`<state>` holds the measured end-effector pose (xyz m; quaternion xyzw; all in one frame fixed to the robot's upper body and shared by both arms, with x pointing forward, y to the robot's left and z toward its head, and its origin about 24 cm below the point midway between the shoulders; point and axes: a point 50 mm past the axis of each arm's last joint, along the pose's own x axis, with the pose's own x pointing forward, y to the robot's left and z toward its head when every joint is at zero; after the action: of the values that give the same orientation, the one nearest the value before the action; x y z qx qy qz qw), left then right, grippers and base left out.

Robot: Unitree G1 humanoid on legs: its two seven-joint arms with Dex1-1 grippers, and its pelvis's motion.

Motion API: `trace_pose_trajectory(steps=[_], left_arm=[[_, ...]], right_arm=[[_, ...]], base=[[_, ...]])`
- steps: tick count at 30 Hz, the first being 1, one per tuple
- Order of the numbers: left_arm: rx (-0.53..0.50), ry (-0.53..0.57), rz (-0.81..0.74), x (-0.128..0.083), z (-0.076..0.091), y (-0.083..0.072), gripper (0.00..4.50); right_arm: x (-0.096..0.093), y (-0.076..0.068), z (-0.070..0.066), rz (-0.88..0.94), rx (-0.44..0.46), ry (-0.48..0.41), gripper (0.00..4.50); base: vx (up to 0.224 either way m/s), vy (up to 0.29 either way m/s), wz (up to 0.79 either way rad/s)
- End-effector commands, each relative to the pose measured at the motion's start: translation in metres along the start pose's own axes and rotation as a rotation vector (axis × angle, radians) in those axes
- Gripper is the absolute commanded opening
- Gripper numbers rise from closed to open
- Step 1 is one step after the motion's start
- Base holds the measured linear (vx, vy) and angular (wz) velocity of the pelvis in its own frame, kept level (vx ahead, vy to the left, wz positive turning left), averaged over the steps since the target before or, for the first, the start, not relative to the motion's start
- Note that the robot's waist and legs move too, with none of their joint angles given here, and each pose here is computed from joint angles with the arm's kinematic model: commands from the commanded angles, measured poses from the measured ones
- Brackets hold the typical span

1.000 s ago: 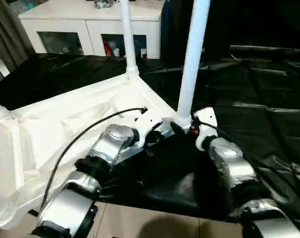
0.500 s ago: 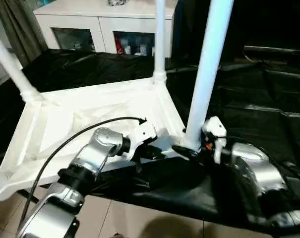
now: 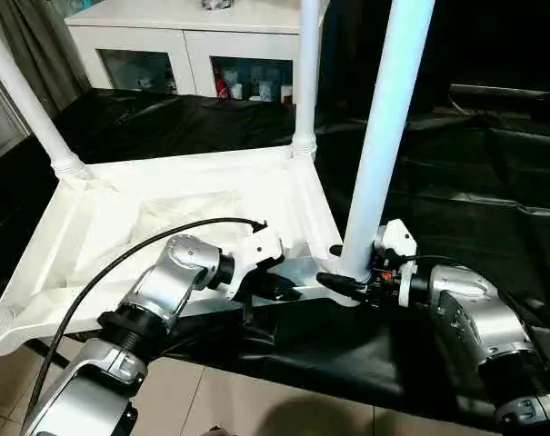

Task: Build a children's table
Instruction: Rotate leg to tighten

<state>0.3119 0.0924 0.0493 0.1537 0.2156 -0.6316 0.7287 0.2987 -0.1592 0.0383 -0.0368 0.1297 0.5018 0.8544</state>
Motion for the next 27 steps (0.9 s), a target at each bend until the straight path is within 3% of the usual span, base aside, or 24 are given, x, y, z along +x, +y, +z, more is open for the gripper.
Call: trace_pose_trajectory(steps=[1, 4, 7, 11, 13, 14, 20, 22, 27], left_arm=[[0.009, -0.024, 0.081, 0.004, 0.012, 0.009, 0.00], [-0.039, -0.039, 0.259, 0.010, 0.016, 0.023, 0.00], [-0.072, -0.046, 0.359, 0.014, 0.021, 0.031, 0.00], [-0.096, -0.044, 0.465, 0.021, 0.029, 0.039, 0.00], [-0.097, -0.055, 0.482, 0.029, 0.035, 0.039, 0.00], [-0.088, -0.054, 0.477, 0.030, 0.036, 0.039, 0.00], [-0.031, -0.072, 0.366, 0.032, 0.035, 0.032, 0.00], [-0.024, -0.074, 0.349, 0.031, 0.034, 0.031, 0.00], [0.015, -0.086, 0.161, 0.020, 0.026, 0.019, 0.00]], right_arm=[[0.012, 0.003, -0.015, -0.071, 0.032, 0.065, 2.78], [0.031, -0.001, -0.028, -0.311, 0.092, 0.089, 2.77], [0.046, -0.004, -0.028, -0.457, 0.185, 0.066, 2.76], [0.069, -0.001, -0.024, -0.536, 0.215, 0.088, 2.76], [0.086, 0.003, -0.014, -0.528, 0.219, 0.054, 2.76], [0.089, 0.004, -0.011, -0.521, 0.229, 0.036, 3.11], [0.093, 0.003, 0.005, -0.424, 0.179, -0.015, 3.82], [0.091, 0.003, 0.005, -0.398, 0.170, -0.017, 3.82], [0.061, 0.000, -0.001, -0.202, 0.096, -0.002, 3.82]], base=[[0.000, 0.000, 0.00], [0.000, 0.000, 0.00], [0.000, 0.000, 0.00], [0.000, 0.000, 0.00], [0.000, 0.000, 0.00], [0.000, 0.000, 0.00], [0.000, 0.000, 0.00], [0.000, 0.000, 0.00], [0.000, 0.000, 0.00]])
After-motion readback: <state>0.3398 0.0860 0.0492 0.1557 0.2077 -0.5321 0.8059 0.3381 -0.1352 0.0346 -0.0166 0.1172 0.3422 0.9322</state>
